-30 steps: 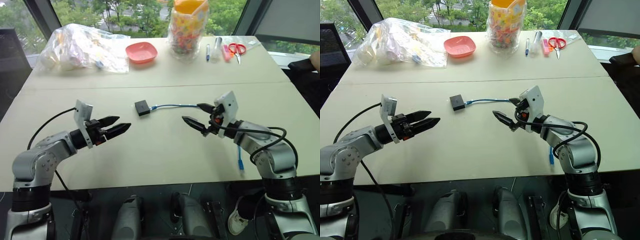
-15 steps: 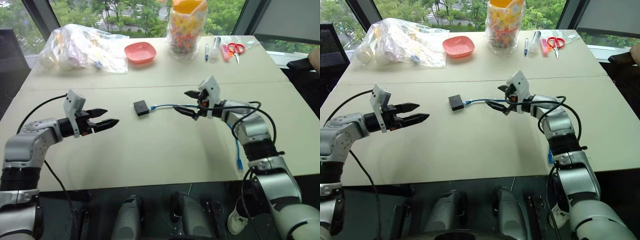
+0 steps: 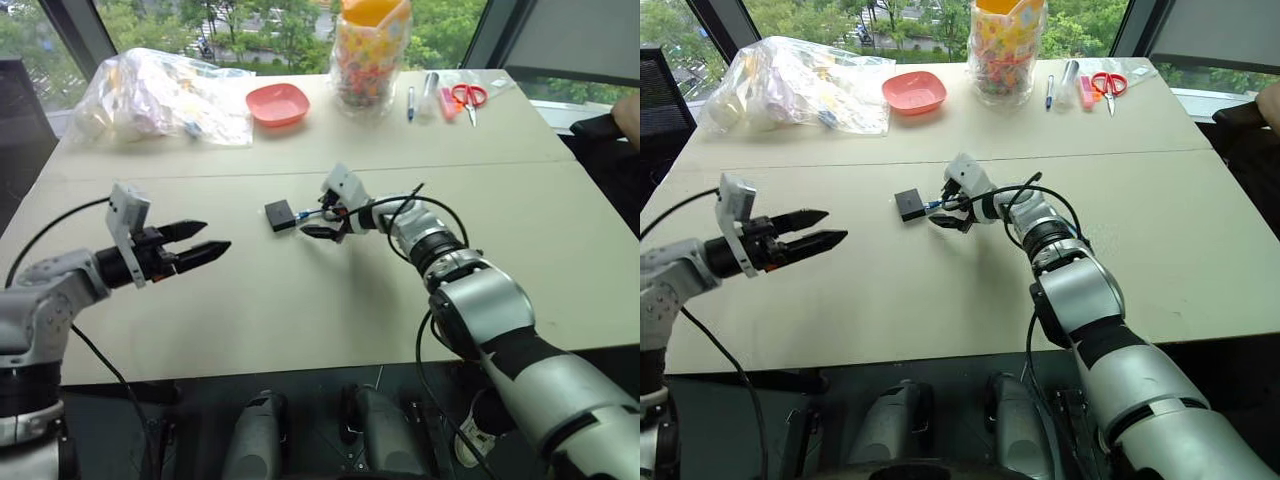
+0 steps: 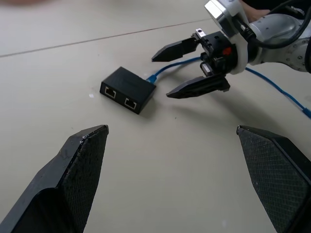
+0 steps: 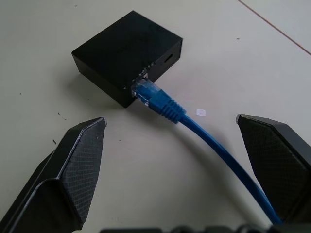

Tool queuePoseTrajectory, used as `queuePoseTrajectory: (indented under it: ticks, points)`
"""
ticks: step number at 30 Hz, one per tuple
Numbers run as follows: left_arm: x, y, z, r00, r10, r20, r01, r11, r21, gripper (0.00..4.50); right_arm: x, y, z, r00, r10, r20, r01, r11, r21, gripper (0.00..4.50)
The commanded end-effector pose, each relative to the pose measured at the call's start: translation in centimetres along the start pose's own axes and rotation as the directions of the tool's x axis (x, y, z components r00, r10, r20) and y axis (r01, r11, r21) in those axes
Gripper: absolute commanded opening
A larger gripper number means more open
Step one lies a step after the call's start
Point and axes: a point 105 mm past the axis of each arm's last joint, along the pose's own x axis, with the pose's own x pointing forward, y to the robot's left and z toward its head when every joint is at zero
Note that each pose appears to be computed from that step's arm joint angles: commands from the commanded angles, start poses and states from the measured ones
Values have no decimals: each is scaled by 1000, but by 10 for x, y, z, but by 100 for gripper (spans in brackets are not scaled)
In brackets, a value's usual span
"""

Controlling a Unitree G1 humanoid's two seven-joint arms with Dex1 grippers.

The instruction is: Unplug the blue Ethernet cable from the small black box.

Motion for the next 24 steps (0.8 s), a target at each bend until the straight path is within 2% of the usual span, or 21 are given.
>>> queuePoseTrajectory:
  ticks: [1, 2, 3, 5, 7, 10, 14, 16, 18, 21, 24]
  points:
    - [-10, -14, 15, 996, 48, 71, -51, 998, 43, 439, 8, 5, 4, 998, -8, -59, 4, 997, -71, 450]
    - [-13, -16, 13, 995, 64, 73, -67, 997, 37, 445, 10, 8, -1, 996, -1, -84, -6, 996, -87, 394]
    - [-16, -17, 11, 994, 80, 73, -82, 996, 33, 445, 10, 10, -5, 994, 5, -106, -16, 995, -98, 362]
    - [-24, -18, 8, 992, 108, 69, -111, 993, 28, 445, 10, 13, -11, 991, 27, -134, -42, 994, -105, 269]
    - [-31, -18, 8, 988, 136, 68, -138, 990, 19, 445, 9, 17, -15, 985, 71, -156, -87, 991, -101, 163]
    - [-36, -11, 7, 985, 158, 63, -159, 987, 9, 445, 6, 17, -7, 985, 112, -128, -125, 987, -101, 7]
    - [-21, 7, 13, 986, 152, 75, -153, 988, 15, 445, -3, -9, 24, 999, -42, -15, 36, 965, -259, 7]
    - [-6, 23, 23, 986, 125, 112, -125, 992, -8, 445, -15, -25, 44, 988, -140, 59, 151, 870, -469, 7]
    - [6, 32, 33, 987, 80, 143, -76, 997, -35, 445, -24, -30, 58, 979, -160, 126, 204, 779, -593, 7]
    - [31, 33, 55, 974, -92, 205, 114, 989, -96, 445, -40, -24, 81, 961, -103, 258, 259, 665, -701, 7]
    - [55, 34, 70, 952, -200, 232, 231, 966, -117, 445, -50, -20, 88, 948, -88, 307, 302, 557, -774, 7]
